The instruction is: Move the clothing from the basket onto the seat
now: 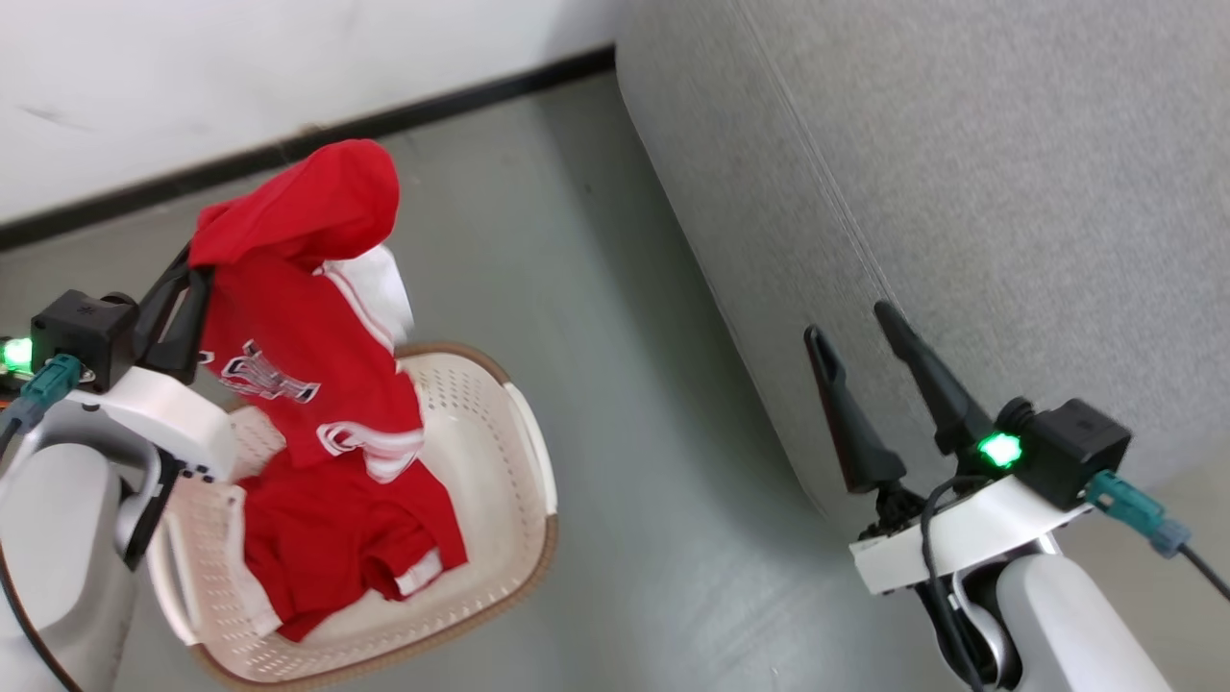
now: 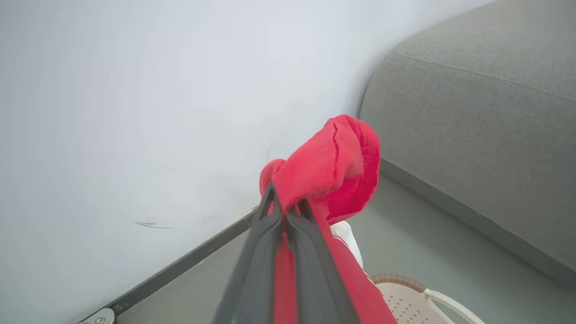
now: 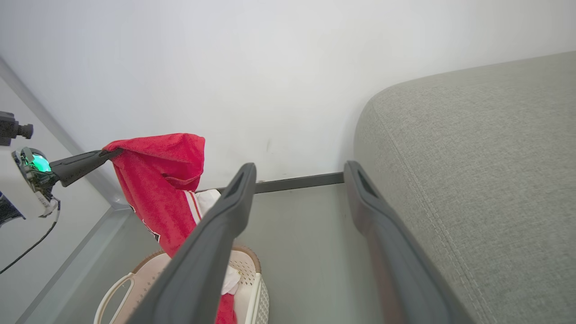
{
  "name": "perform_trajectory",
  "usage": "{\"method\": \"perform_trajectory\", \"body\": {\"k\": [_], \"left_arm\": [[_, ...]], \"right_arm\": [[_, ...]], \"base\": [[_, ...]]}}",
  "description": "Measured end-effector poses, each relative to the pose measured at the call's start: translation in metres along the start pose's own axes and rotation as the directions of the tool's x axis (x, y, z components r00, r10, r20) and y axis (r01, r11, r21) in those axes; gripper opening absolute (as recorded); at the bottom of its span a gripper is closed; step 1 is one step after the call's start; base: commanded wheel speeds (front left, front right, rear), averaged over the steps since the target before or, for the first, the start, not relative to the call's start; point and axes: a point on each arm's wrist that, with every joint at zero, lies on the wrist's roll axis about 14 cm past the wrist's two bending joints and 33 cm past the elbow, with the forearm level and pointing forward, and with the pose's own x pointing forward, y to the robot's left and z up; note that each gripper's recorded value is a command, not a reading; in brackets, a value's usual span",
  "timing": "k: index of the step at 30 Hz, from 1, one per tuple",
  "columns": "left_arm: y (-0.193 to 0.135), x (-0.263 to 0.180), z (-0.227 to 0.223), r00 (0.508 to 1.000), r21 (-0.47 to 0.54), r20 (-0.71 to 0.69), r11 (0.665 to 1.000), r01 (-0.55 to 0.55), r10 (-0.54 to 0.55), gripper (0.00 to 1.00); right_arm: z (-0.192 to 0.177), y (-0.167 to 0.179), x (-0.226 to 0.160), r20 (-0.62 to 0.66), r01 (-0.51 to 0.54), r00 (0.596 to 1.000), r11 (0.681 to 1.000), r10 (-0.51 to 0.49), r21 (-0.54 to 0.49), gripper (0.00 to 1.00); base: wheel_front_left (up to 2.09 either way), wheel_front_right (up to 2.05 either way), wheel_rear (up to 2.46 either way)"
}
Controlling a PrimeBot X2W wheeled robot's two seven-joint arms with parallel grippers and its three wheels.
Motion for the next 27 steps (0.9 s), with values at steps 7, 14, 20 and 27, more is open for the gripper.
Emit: {"method": "perform_trajectory", "body": {"k": [7,14,20,27], "left_arm": [[0.005,-0.021,0.063,0.988,-0.015,0.146,0.999,-0.052,0.053,0.00],[0.001,-0.049,0.108,0.965,-0.020,0.250,0.997,-0.078,0.080,0.00],[-0.005,-0.072,0.143,0.936,-0.043,0.336,0.995,-0.093,0.102,0.00],[-0.006,-0.106,0.160,0.907,-0.107,0.386,0.984,-0.140,0.171,0.00]], "right_arm": [[0.010,0.017,-0.004,0.025,-0.047,0.999,0.999,0.046,0.022,1.00],[0.013,0.029,-0.017,0.029,-0.074,0.997,0.996,0.073,0.043,1.00],[0.016,0.038,-0.028,0.032,-0.094,0.995,0.994,0.092,0.054,1.00],[0.019,0.048,-0.042,0.039,-0.117,0.993,0.991,0.115,0.066,1.00]], "base": [[0.00,0.00,0.00],[0.00,0.00,0.00],[0.00,0.00,0.00],[0.00,0.00,0.00]]}}
